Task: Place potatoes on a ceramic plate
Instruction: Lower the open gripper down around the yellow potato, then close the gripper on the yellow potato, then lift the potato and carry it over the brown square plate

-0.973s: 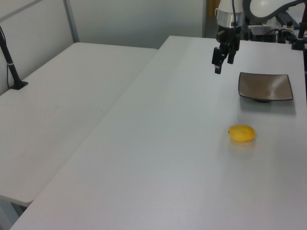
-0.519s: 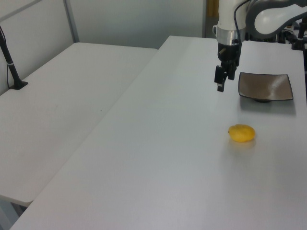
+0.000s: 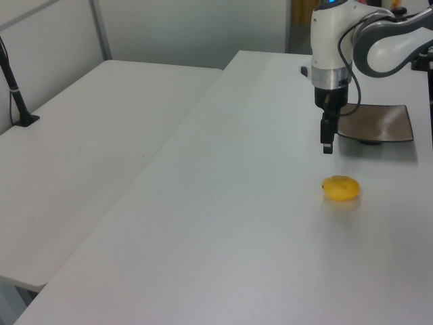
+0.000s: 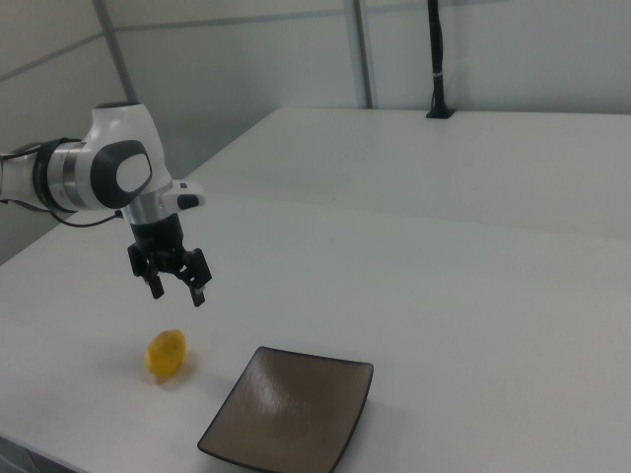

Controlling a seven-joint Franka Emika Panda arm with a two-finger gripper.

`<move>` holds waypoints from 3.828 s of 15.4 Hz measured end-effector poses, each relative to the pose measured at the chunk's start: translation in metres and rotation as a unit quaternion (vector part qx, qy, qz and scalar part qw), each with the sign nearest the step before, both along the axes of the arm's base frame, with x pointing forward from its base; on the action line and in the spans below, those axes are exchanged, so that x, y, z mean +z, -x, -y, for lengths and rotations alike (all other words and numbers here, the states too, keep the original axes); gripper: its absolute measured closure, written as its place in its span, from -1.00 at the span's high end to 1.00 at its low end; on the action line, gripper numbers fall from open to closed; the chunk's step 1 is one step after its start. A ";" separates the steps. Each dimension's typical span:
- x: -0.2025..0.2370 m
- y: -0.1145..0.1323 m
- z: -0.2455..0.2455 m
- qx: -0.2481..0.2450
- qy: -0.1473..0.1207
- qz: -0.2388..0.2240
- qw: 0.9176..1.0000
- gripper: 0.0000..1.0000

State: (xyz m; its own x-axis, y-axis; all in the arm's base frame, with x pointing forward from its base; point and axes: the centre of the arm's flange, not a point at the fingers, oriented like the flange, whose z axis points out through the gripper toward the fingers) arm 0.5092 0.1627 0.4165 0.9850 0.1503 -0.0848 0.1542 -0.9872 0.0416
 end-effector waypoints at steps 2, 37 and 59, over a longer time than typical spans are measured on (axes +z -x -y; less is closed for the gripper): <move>-0.013 0.007 -0.003 0.025 0.002 -0.014 1.000 1.00; -0.089 0.017 -0.035 0.122 -0.007 -0.058 0.991 0.33; -0.013 -0.019 0.111 0.031 0.064 -0.008 0.997 0.33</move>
